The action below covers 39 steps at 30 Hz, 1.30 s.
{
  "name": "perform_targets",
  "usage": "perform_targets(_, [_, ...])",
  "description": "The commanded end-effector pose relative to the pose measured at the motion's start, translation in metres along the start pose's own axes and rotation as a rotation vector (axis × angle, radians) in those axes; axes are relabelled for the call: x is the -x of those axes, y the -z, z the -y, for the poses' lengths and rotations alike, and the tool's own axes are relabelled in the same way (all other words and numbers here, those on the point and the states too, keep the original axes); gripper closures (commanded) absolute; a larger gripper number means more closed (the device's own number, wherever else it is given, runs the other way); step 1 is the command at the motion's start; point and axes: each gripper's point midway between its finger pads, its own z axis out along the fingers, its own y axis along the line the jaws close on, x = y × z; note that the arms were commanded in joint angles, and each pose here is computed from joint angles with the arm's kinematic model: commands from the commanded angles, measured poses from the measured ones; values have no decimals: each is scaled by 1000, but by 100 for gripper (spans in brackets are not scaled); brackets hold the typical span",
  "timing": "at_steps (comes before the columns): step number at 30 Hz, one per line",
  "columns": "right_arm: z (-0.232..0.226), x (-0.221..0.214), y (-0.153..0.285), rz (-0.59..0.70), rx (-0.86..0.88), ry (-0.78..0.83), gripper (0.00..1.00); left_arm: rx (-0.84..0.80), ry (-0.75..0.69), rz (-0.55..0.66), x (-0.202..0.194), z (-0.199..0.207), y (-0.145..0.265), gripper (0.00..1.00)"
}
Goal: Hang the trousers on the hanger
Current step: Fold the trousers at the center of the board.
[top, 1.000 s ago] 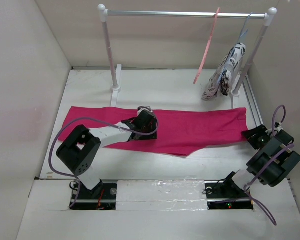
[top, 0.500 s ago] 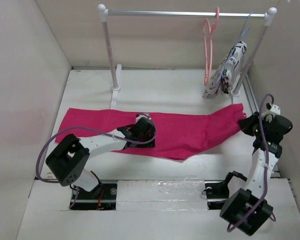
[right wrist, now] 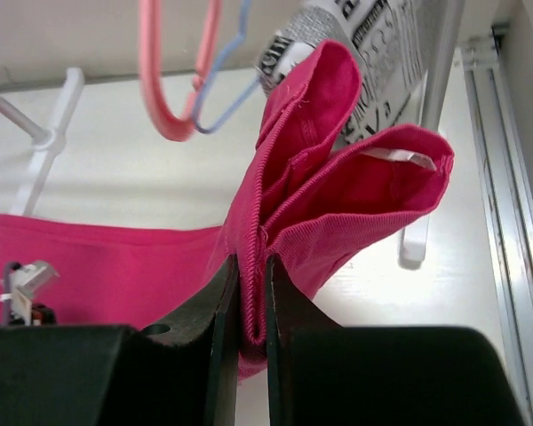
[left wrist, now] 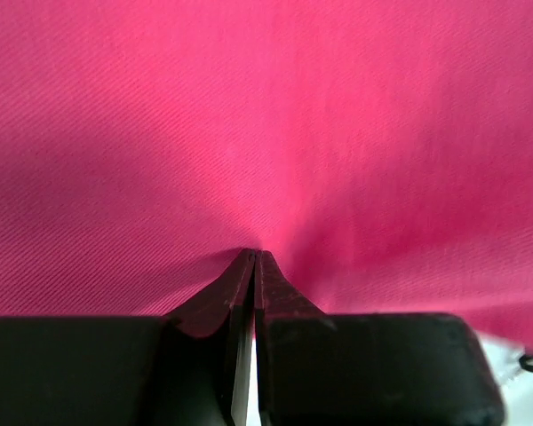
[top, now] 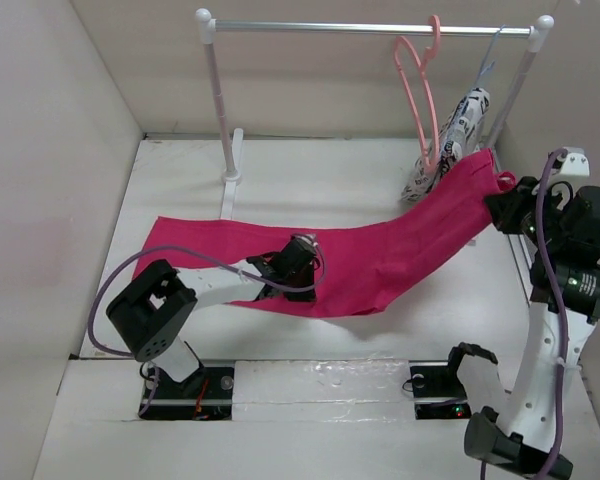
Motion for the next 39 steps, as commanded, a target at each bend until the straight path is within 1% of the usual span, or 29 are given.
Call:
perform_targets(1, [-18,24,15,71,17,32,100,-189,-10,25,12,53,1,100])
perform_targets(2, [-24,23,17,69,27,39,100,-210,-36,1,2,66,-3,100])
perform_targets(4, [-32,22,24,80,35,44,100,-261,-63,11,7,97,-2,100])
perform_targets(7, [-44,15,25,57,77,42,100,-288,-116,-15,-2,128,-9,100])
perform_targets(10, [-62,11,23,44,138,22,100,-280,-153,-55,-21,137,-24,100])
perform_targets(12, [-81,18,23,78,205,15,100,-256,-159,-76,-27,135,-34,100])
perform_targets(15, [-102,37,20,131,263,-19,100,-214,-156,-159,-44,127,-57,100])
perform_targets(16, [-126,37,17,121,345,-25,100,-230,-166,-202,-53,133,-60,100])
perform_targets(17, [-127,44,17,147,343,-38,100,-240,-175,-202,-55,139,-60,100])
perform_targets(18, [-146,45,9,148,401,-50,100,-248,-176,-167,-45,146,-52,100])
perform_targets(19, [-158,39,7,117,439,-54,100,-224,-175,-157,-45,140,-55,100])
perform_targets(20, [-166,44,1,140,445,-64,100,-247,-173,-100,-31,147,-36,100])
perform_targets(21, [-178,43,-2,137,470,-67,100,-230,-164,-65,-18,139,-25,100])
perform_targets(22, [-191,38,-14,111,482,-73,100,-223,-152,4,0,130,2,100])
perform_targets(24, [-227,44,-13,125,540,-70,100,-198,-107,115,35,107,31,100])
perform_targets(25, [-243,34,-28,89,548,-46,100,-169,-95,204,51,88,62,100])
perform_targets(27, [-266,42,-32,114,556,-45,100,-82,-34,310,80,49,89,100])
perform_targets(28, [-276,40,-39,110,569,-43,100,-23,2,389,91,24,119,99])
perform_targets(29, [-292,33,-53,99,591,-39,100,18,37,439,100,7,135,99])
perform_targets(30, [-307,34,-54,104,622,-40,100,84,110,506,115,-23,154,99])
perform_targets(31, [-318,32,-59,103,634,-36,100,129,170,621,126,-45,194,99])
perform_targets(32, [-334,18,-77,69,644,-23,100,148,201,691,135,-58,217,96])
perform_targets(33, [-349,13,-79,61,672,-20,100,158,229,763,144,-68,242,96])
perform_targets(34, [-364,22,-78,83,704,-26,100,179,296,903,159,-85,291,94])
perform_targets(35, [-377,24,-82,91,728,-29,100,199,304,948,165,-87,312,93])
perform_targets(36, [-395,2,-102,46,733,-13,100,236,325,987,170,-90,331,93])
perform_targets(37, [-414,11,-99,68,771,-25,100,259,350,1055,180,-88,365,94])
perform_targets(38, [-433,11,-97,72,829,-29,100,258,356,1097,185,-85,383,94])
perform_targets(39, [-452,-19,-120,19,837,-12,100,268,349,1142,188,-85,403,94])
